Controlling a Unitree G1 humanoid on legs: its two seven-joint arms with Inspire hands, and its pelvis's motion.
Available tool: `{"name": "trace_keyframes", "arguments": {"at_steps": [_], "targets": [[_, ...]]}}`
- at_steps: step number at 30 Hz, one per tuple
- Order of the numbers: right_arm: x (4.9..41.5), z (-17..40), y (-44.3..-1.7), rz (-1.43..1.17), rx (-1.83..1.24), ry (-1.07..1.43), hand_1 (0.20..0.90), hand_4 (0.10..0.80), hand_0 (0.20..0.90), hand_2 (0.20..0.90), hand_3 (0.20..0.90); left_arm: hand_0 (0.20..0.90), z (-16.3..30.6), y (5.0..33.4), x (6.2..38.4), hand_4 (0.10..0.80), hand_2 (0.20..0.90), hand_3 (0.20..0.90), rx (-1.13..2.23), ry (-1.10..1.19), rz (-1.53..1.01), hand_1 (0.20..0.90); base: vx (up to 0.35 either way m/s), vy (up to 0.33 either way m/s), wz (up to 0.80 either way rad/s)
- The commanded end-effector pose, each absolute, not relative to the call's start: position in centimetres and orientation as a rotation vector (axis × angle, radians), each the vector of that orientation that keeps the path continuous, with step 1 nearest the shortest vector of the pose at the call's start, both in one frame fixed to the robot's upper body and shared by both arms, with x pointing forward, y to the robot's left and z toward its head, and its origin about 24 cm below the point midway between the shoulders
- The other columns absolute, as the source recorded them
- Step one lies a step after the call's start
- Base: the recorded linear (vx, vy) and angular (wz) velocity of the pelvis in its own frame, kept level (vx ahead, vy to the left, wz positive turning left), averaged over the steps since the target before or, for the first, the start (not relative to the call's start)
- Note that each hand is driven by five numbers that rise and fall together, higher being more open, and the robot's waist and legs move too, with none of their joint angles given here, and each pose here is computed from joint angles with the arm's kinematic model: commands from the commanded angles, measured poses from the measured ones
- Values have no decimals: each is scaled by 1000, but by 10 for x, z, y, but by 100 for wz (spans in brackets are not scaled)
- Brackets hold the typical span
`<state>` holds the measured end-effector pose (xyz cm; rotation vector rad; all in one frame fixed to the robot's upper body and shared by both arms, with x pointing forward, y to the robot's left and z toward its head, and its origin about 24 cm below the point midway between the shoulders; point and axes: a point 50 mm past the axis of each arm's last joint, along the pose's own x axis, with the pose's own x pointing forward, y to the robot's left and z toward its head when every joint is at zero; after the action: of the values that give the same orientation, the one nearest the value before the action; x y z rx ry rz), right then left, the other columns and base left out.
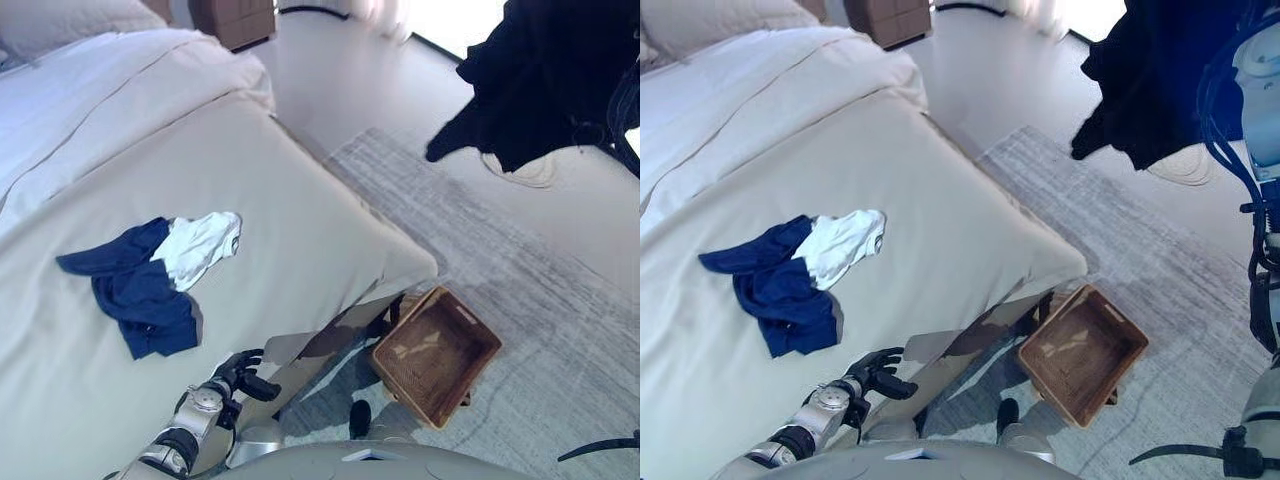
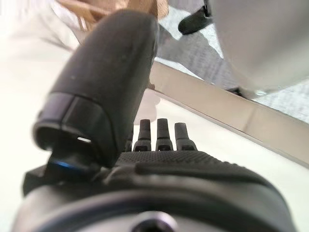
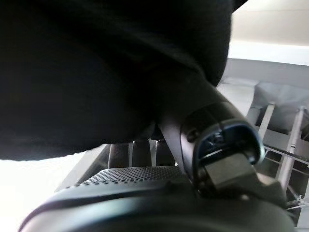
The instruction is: Pick up the clothes from the bed and place them into the basket
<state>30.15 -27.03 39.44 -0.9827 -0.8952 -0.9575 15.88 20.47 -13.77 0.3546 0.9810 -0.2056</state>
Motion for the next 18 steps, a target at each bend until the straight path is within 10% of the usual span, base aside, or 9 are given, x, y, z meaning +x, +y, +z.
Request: {"name": "trace_keyframes", "arguments": {"at_steps": [1, 18], "targets": [[269, 420, -284, -1078, -1009, -1032, 300, 100, 300, 300, 200, 900, -148, 222, 129, 800, 900, 900, 470, 1116, -260, 900, -69, -58, -20], [302, 274, -346, -887, -1054, -415, 300, 100, 300, 300, 200, 900, -148, 223, 130, 800, 900, 900, 461, 1095, -274, 900, -17, -57, -21]]}}
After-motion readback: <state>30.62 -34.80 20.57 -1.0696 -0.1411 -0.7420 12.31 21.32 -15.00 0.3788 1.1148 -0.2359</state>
